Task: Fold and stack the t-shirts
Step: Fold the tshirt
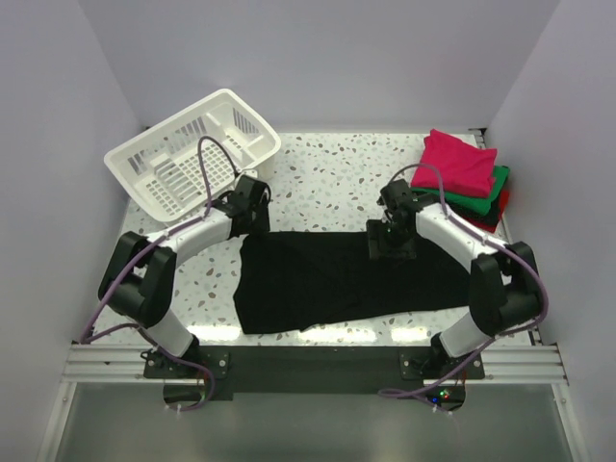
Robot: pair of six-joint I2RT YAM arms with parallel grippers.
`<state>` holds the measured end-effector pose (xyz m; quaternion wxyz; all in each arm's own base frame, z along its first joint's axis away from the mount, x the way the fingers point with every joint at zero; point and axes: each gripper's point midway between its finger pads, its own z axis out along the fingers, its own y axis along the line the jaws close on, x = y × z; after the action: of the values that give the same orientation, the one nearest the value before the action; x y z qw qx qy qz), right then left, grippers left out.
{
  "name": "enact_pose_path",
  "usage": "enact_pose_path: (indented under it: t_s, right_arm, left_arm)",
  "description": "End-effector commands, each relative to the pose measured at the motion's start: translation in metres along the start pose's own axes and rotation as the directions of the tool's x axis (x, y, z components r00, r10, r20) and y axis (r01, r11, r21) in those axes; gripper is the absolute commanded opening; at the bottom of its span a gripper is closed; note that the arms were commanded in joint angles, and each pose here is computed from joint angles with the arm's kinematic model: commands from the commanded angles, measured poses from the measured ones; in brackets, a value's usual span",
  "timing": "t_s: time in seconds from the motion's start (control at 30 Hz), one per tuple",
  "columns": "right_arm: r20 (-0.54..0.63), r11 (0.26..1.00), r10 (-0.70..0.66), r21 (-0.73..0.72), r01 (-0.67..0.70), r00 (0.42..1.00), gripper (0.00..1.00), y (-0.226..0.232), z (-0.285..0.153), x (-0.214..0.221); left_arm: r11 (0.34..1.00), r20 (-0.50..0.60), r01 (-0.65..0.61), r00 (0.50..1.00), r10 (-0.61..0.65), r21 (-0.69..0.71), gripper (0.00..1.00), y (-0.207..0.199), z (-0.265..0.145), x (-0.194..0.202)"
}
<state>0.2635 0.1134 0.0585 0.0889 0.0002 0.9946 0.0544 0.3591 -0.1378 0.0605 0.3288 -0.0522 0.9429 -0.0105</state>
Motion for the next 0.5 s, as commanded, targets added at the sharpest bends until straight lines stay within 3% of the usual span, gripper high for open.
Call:
enact_pose_path:
  t_s: [0.0,0.2,0.47]
  right_arm:
    - [-0.041,0.98,-0.008,-0.197,0.0,0.999,0.68,0.036,-0.007,0.032]
    - [-0.107,0.937,-0.112,-0.341,0.07,0.988,0.65,0.065,-0.006,0.08]
    - [-0.105,0.913,-0.148,-0.396,0.095,0.983,0.63,0.089,0.0,0.088]
  left_arm:
    - [0.998,0.025,0.034,0.999,-0.036,0.043,0.59,-0.006,-0.004,-0.009]
    - [0.997,0.019,0.035,0.999,-0.036,0.064,0.61,-0.009,-0.007,-0.009]
    - [0.998,-0.005,0.025,1.0,-0.025,0.066,0.61,-0.003,-0.007,0.001]
